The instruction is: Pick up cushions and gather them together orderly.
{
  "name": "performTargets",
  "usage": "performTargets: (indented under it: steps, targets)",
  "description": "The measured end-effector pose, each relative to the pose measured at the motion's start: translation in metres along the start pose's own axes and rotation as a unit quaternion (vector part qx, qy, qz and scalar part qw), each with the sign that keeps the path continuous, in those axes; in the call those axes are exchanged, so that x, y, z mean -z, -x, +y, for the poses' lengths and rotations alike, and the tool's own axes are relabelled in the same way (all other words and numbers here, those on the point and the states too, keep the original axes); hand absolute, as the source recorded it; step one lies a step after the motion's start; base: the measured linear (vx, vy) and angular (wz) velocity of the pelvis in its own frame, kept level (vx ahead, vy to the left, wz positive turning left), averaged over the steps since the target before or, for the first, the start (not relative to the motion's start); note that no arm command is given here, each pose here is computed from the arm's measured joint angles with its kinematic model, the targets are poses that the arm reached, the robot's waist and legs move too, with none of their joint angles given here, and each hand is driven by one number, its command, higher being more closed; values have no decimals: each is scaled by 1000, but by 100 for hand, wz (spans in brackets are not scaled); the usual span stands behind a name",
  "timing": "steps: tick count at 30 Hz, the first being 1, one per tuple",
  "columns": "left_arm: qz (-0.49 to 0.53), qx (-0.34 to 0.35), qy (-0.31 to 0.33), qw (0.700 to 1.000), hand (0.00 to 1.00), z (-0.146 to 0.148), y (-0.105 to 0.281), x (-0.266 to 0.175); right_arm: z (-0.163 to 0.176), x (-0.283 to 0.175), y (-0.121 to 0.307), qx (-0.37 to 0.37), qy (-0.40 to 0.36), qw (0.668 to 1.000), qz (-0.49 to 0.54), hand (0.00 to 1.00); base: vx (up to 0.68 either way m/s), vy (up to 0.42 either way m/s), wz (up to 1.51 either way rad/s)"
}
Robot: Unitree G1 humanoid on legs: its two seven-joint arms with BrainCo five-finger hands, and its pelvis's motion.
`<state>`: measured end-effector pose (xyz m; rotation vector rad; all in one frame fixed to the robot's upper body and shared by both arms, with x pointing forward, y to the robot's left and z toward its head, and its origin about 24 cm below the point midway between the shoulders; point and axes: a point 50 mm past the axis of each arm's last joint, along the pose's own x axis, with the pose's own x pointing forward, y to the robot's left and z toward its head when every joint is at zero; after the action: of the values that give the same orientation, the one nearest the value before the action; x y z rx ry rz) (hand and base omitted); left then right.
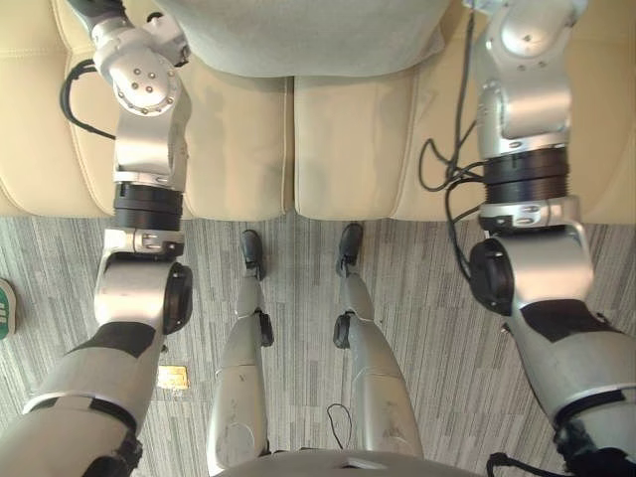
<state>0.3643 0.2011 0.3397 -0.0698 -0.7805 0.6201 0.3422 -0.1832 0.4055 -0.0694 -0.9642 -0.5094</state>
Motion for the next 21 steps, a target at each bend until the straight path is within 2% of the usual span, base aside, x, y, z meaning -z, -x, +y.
performTargets:
  steps: [4, 8, 10, 13, 17, 21]
  targets:
    - [24, 0, -36, 999, 0, 26, -3, 19, -21, 5, -4, 5, -16, 1000, 16, 0, -27, 56, -5]
    - [55, -32, -57, 996, 0, 64, -4, 38, -65, 30, 15, 47, -27, 997, 48, 0, -21, 32, -6]
    - [60, -48, -84, 993, 0, 92, -6, 45, -96, 53, 29, 78, -5, 994, 82, 0, -5, 31, -9]
    - [77, -56, -107, 990, 0, 117, 2, 57, -125, 76, 48, 101, 11, 987, 125, 0, 4, 40, -7]
    - [121, -58, -148, 980, 0, 157, 35, 84, -165, 83, 89, 125, 24, 983, 133, 0, 14, 46, -9]
    - [173, -43, -151, 972, 0, 172, 84, 108, -177, 101, 141, 115, 42, 975, 184, 0, 8, 23, -3]
